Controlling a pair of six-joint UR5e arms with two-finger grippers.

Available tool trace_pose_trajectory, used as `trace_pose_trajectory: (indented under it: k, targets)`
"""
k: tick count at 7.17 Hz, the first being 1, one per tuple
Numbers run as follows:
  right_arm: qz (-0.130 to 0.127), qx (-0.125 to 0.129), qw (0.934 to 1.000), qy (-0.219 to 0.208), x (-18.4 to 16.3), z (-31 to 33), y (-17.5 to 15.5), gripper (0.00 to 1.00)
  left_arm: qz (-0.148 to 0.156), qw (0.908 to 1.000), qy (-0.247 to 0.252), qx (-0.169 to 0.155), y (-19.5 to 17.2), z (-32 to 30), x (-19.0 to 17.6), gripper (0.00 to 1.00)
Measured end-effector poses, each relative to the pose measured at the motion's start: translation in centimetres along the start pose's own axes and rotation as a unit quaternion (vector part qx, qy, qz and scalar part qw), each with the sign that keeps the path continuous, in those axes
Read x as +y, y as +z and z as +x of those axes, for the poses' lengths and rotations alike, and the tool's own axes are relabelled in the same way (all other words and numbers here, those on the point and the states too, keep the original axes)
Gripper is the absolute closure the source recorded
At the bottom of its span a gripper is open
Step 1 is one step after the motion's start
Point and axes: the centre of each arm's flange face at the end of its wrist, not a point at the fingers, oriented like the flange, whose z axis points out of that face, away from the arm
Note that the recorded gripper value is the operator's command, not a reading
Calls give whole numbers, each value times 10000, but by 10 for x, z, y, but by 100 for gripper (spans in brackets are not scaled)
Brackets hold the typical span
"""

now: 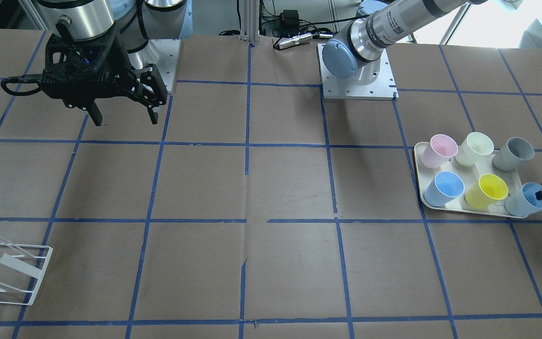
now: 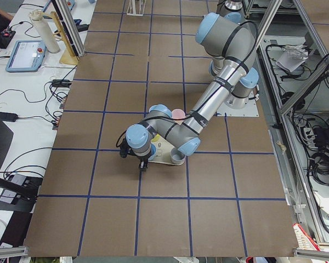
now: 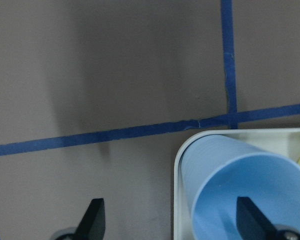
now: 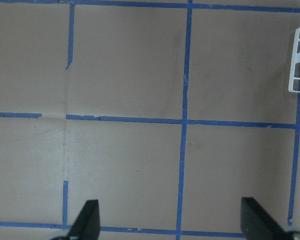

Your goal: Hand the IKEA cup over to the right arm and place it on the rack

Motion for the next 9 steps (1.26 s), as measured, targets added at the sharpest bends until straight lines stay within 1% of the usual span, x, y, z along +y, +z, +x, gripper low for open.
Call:
trace_pose_trajectory:
  k: [2, 3, 4, 9]
  targets:
    - [-2, 0, 10000, 0, 0, 0, 0, 0, -22, 10000, 30, 35, 0, 2, -1, 66]
    - [1, 0, 10000, 0, 0, 0, 0, 0, -34, 10000, 35, 69, 2, 3, 0, 75]
    - [3, 0, 10000, -2, 0, 0, 0, 0, -50, 9999, 38, 107, 3, 5, 1, 100]
    - [13, 0, 10000, -1, 0, 0, 0, 0, -111, 9997, 57, 197, -7, 11, 4, 100]
